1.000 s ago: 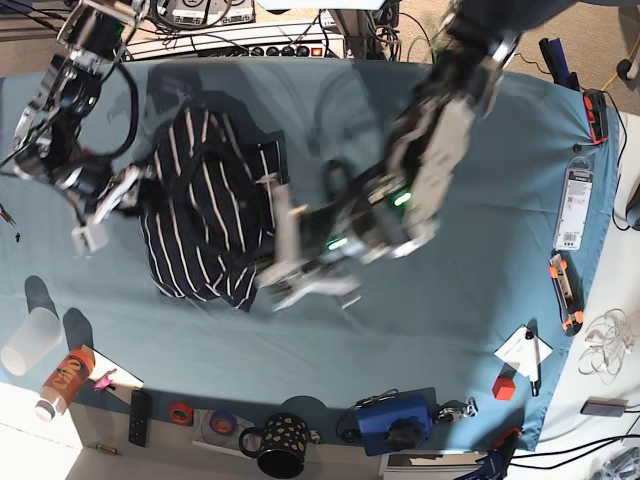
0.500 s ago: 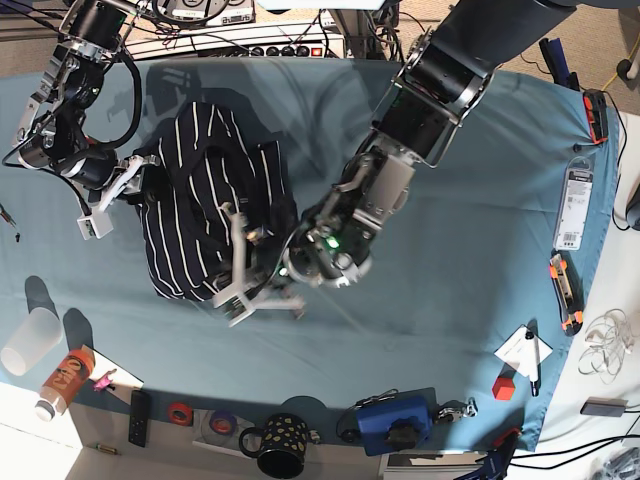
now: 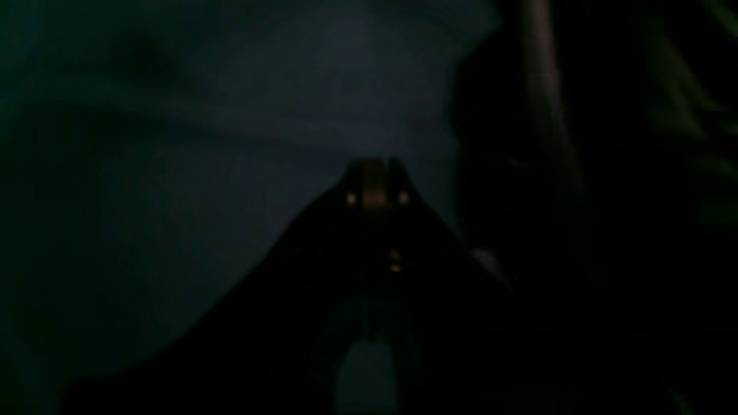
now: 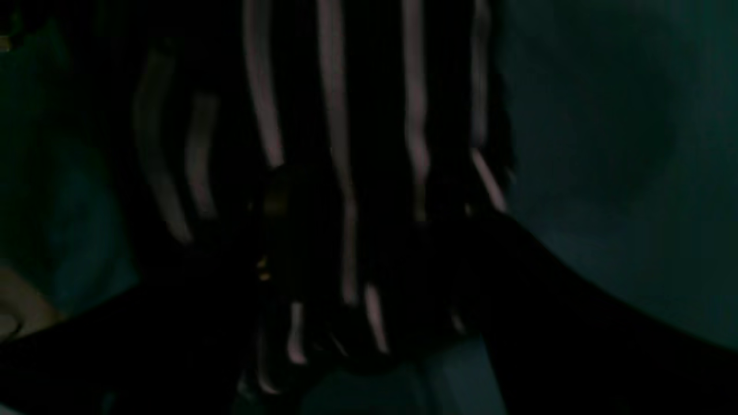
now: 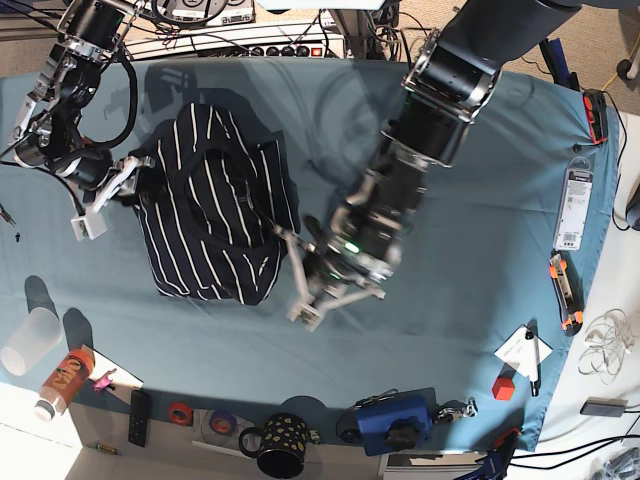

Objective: Layout the t-shirt on the table in an organized manner, then fold the t-shirt properly

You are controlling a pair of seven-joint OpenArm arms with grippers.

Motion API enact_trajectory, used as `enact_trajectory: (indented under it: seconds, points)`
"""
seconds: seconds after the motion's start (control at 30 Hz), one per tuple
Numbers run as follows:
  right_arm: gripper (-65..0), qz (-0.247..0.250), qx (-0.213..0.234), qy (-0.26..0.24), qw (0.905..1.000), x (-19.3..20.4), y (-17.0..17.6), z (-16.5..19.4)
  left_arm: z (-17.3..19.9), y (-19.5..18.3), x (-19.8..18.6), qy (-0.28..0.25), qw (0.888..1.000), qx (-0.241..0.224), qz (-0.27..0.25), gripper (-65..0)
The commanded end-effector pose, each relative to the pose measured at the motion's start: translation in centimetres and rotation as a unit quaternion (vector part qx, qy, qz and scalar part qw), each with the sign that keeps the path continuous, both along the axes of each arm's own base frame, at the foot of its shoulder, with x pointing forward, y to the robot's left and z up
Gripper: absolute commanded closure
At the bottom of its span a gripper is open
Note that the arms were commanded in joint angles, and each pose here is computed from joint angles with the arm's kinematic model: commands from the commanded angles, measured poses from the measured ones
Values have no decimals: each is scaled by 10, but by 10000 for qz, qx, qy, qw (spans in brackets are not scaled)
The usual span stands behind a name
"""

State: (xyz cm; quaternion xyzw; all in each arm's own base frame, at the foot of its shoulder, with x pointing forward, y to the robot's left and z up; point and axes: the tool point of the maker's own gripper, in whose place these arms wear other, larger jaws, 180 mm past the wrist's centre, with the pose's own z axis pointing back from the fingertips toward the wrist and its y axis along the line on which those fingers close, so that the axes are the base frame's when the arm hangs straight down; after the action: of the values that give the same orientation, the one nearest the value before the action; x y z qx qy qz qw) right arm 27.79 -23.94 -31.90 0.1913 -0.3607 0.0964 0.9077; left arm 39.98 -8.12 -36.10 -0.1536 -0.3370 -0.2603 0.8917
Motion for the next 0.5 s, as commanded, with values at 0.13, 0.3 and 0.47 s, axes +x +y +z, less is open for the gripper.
enact_trajectory:
  seconds: [0.13, 0.3, 0.47]
  points:
    - [-307, 414, 601, -993, 9924, 28, 24, 50, 73, -18, -5, 226, 9914, -1267, -251, 0]
    - [-307, 905, 604, -664, 9918, 34, 59, 30, 116, 5, -1, -281, 9868, -1574, -265, 0]
    - [-307, 781, 218, -224, 9965, 43, 63, -28, 97, 17, -13, -22, 9858, -1678, -102, 0]
